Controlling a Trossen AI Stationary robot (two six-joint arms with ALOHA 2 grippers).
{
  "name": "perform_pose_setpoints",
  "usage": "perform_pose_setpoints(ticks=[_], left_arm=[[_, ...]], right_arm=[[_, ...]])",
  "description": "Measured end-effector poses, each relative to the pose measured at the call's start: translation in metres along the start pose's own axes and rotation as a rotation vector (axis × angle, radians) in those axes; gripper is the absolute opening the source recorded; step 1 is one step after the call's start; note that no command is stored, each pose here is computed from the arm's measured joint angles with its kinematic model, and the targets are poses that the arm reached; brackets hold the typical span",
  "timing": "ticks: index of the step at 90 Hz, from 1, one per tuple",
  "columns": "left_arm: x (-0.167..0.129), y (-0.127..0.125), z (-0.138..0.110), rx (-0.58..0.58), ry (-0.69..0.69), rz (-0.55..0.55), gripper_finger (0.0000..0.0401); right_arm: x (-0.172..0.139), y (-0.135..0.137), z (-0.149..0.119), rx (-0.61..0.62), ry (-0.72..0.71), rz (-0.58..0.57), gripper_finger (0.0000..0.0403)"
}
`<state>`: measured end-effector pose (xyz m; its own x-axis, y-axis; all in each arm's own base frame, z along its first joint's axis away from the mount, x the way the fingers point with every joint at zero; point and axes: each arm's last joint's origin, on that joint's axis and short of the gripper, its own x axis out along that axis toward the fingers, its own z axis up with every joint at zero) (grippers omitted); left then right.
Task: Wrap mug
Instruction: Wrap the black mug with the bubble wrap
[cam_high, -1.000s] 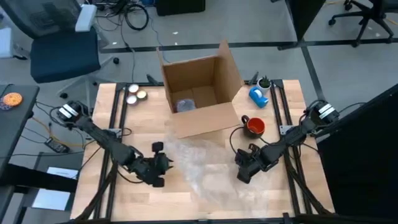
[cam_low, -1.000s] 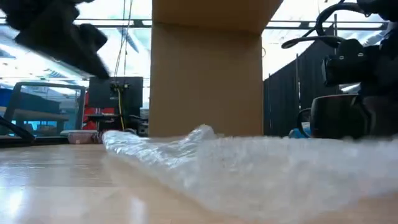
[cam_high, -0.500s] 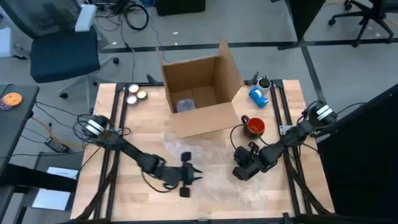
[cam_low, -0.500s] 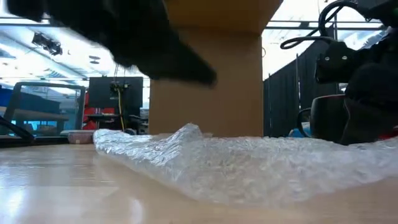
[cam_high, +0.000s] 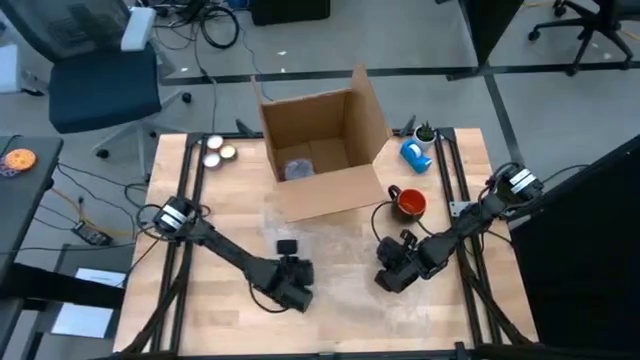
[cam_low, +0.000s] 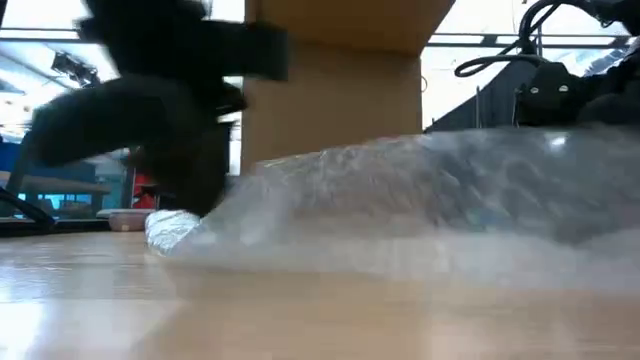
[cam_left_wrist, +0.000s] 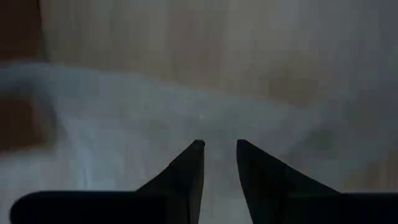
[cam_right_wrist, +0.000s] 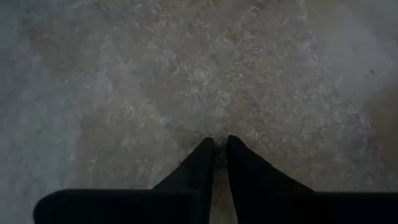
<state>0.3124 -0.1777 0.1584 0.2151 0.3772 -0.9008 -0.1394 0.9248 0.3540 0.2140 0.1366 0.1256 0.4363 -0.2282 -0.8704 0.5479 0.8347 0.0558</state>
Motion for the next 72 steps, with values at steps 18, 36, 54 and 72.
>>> perform_pose_setpoints(ticks=[18,36,54,72], left_arm=[[-0.006,-0.019,-0.054,-0.165,0.130,0.097,0.0078],[-0.026,-0.038,-0.055,-0.179,0.125,-0.016,0.0078],[-0.061,-0.046,-0.039,-0.116,0.110,-0.125,0.0078],[-0.110,-0.043,-0.039,-0.050,-0.096,0.032,0.0078]], right_arm=[[-0.001,0.001,-0.002,-0.007,0.000,0.001,0.0020],[-0.002,0.001,-0.003,-0.021,0.000,0.001,0.0020],[-0.001,0.000,-0.003,-0.032,-0.005,-0.007,0.0020],[-0.005,0.000,-0.001,-0.064,-0.016,0.000,0.0019]])
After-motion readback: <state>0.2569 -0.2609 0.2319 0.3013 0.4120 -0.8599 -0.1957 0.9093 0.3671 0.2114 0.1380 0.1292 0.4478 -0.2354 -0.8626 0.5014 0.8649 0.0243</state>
